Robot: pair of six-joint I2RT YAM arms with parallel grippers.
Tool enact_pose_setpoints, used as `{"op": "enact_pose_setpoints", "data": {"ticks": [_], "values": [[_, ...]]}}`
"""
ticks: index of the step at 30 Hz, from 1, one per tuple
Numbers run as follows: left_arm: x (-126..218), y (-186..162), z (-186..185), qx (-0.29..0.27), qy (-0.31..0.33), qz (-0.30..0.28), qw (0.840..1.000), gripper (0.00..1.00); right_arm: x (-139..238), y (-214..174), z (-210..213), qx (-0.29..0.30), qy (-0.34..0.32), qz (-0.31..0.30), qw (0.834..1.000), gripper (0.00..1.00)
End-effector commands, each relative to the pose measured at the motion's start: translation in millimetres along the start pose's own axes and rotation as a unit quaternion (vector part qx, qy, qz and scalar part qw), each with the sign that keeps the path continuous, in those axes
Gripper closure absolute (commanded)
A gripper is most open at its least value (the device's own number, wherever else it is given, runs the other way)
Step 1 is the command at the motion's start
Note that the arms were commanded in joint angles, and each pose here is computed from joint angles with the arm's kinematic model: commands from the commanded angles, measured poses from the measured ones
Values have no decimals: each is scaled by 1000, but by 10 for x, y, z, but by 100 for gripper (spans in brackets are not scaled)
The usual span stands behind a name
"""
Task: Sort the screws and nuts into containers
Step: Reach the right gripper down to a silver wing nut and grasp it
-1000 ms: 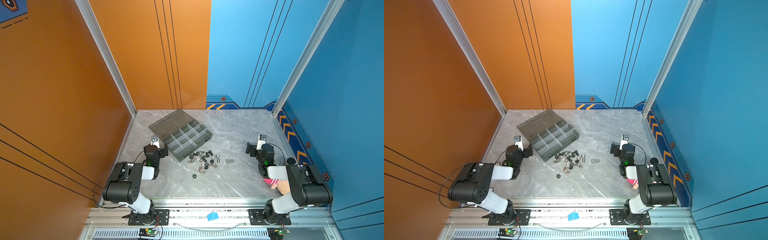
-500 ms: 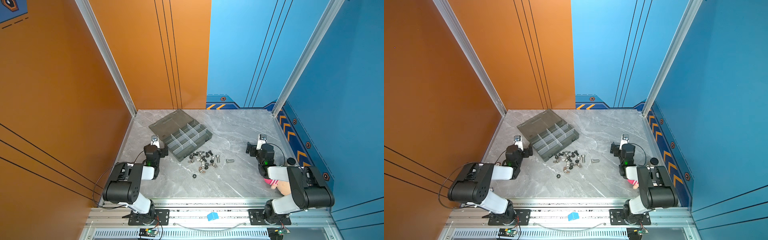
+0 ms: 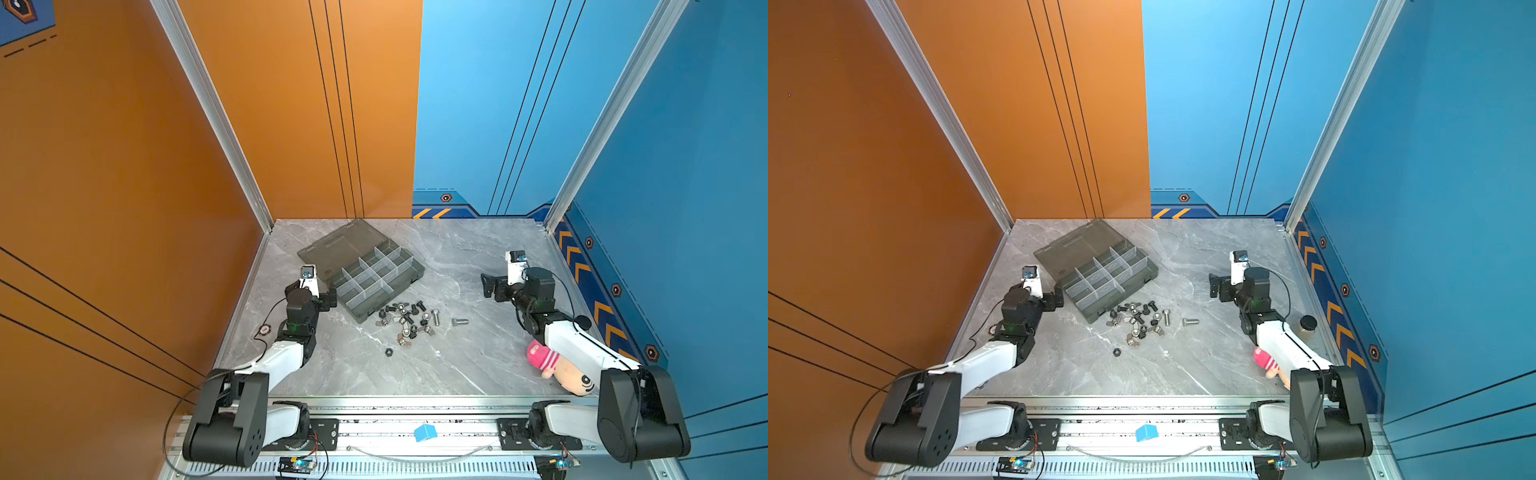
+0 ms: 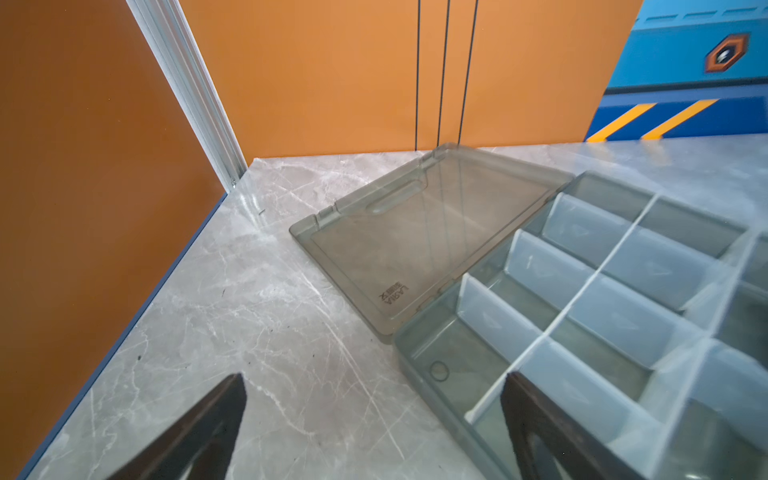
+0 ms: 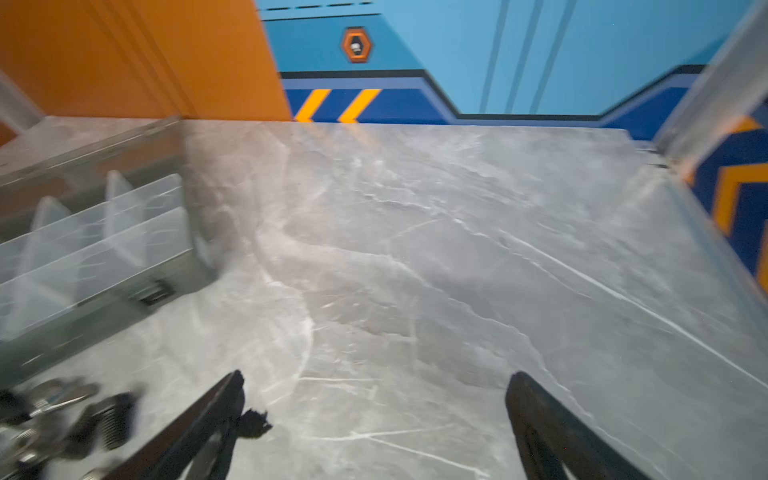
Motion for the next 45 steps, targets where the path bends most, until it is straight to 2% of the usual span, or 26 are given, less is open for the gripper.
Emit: {"op": "enact_pose_setpoints", "data": {"ticks": [1,5,8,17,21,29,42,45], "values": [[129,92,-95,43,-36,47,997,2,58,-60,485,54,113,83,989,1],[322,125,-230,75,-75,67,992,2,38,-23,909,85,162,119,976,0],[476,124,-296,96,-85,77,989,2,24,-28,1187,89,170,151,970,0],[798,-31,-292,192,-66,137,969,2,64,-259,2026,108,193,275,936,2],[838,-154,-270,214,-53,169,961,2,12,-397,2253,86,188,313,927,9],[848,-324,-293,221,-51,232,946,2,-39,-745,2495,47,180,361,914,21],[840,-342,-345,227,-68,263,935,2,-180,-973,2630,29,168,384,908,38],[841,-344,-346,228,-69,264,935,2,-214,-995,2643,25,167,382,909,45]]}}
Point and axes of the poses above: each gripper's point midway between its finger pads, its own x axis back along the fingers, its own z axis along the line the jaws close on, y = z × x, the point moved 7 cm from there along x, back along the fingers, and after that the axes turned 1 degree about x, right-handed, at the moved point
